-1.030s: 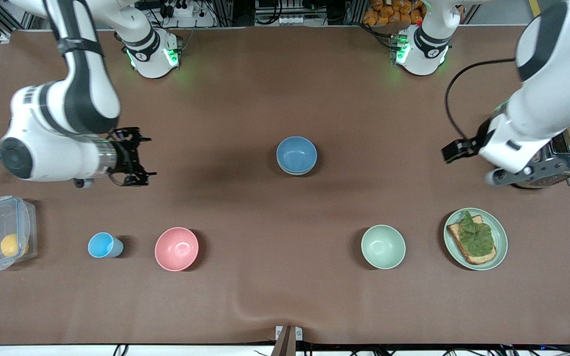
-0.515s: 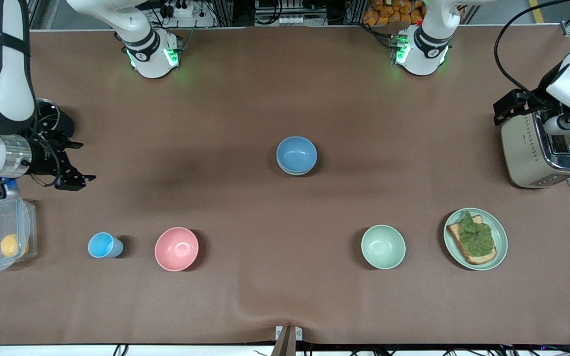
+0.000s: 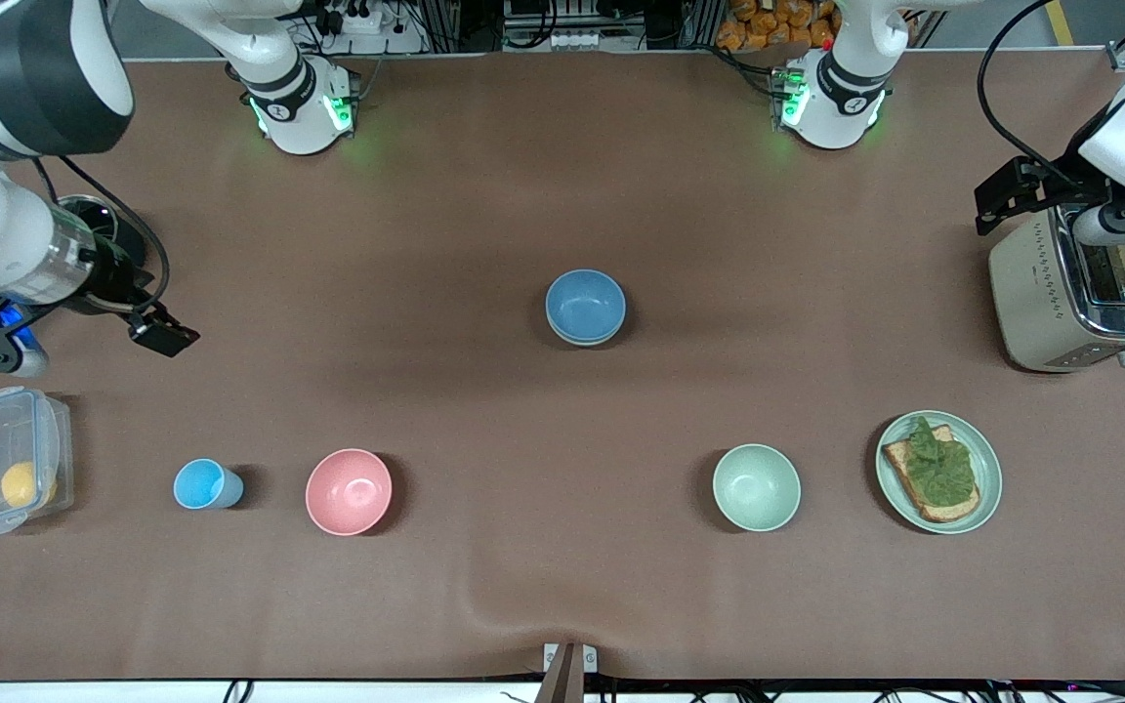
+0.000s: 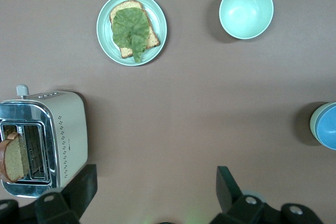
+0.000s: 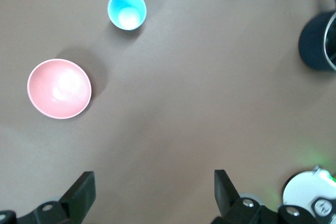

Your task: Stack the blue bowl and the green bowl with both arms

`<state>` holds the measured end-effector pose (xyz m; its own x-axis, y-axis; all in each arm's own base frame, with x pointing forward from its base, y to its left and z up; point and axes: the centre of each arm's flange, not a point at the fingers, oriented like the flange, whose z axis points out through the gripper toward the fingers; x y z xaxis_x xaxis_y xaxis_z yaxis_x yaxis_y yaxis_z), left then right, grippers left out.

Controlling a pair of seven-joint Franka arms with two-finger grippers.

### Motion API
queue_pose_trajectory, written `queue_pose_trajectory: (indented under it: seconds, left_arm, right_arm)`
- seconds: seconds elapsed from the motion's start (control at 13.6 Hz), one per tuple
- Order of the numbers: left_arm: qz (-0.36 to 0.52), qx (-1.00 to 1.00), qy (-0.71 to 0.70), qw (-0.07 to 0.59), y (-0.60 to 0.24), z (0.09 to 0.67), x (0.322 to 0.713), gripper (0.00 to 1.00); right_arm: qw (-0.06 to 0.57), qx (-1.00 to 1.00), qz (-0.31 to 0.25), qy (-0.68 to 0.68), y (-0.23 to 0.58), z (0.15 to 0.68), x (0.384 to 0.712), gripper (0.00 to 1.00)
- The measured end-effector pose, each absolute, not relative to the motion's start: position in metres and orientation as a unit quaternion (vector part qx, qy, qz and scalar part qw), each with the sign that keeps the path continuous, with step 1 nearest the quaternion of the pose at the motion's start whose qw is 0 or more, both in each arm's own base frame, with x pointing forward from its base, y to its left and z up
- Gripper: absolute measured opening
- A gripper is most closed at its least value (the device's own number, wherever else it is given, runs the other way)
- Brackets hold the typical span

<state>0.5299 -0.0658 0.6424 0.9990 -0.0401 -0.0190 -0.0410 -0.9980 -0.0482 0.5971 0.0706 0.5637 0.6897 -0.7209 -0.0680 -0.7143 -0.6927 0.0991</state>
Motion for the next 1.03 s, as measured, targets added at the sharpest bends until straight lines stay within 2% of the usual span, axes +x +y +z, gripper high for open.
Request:
queue_pose_trajectory:
  seconds: [0.37,0.59,1.03]
  left_arm:
    - [0.019,-0.999,0.028,0.024,-0.070,0.635,0.532,1.00]
    - [0.020,-0.998,0.048,0.019,-0.075,0.636,0.531,1.00]
    - [0.022,-0.998,0.061,0.012,-0.076,0.637,0.530,1.00]
  right_arm:
    - [0.009,0.936,-0.015,-0.351,0.042,0.607,0.586,1.00]
    - [-0.013,0.964,-0.010,-0.266,0.042,0.623,0.578,1.00]
    - [-0.017,0.983,-0.016,-0.184,0.048,0.623,0.574,1.00]
